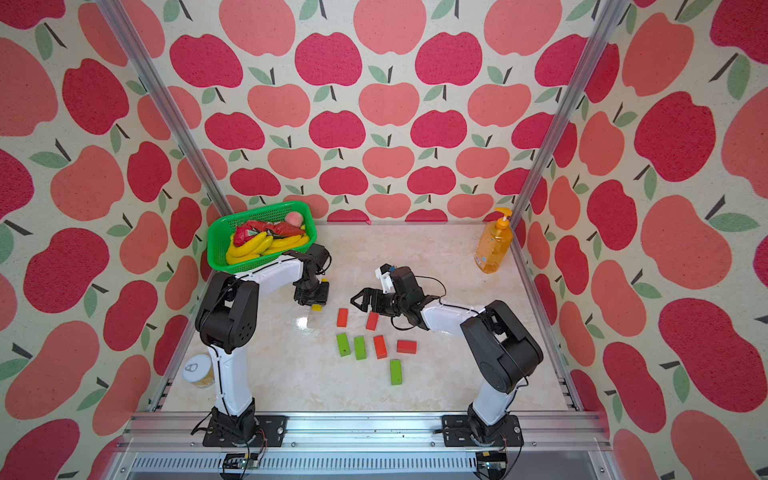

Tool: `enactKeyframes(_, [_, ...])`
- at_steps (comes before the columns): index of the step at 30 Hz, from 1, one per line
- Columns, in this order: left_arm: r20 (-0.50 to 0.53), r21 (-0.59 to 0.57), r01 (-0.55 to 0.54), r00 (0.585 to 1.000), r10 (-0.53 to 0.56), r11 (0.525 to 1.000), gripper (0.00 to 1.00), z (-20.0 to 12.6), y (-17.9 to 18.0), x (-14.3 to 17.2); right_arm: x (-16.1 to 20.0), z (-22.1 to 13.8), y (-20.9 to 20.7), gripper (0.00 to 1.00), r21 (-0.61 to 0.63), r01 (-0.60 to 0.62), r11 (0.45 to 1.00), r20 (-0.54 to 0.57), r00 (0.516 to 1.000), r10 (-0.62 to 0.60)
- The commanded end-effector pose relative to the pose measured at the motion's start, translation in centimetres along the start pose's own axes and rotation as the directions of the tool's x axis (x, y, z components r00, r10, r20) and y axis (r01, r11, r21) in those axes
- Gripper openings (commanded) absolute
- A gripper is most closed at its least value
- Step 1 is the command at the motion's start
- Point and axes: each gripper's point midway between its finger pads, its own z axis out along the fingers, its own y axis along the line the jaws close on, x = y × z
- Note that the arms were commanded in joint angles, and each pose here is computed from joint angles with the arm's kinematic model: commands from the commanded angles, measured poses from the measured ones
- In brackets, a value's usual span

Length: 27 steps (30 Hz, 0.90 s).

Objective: Assemble the letter k with building blocks
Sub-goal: Assemble the building block at the center of the board.

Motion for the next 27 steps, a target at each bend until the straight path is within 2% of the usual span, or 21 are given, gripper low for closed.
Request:
enactKeyframes(1, [-0.052, -0.014, 0.005, 0.999, -0.005, 1.0, 0.45, 1.36, 0.24, 0.6, 0.21, 0.07, 0.38, 0.99, -0.017, 0.005, 1.0, -0.006, 1.0, -0.005])
enactKeyframes(27, [-0.056, -0.062, 0.031, 0.998, -0.035, 0.998, 0.43, 1.61, 1.02, -0.15, 0.35, 0.22, 0.19, 0.99, -0.016, -0.002, 1.0, -0.01, 1.0, 0.002])
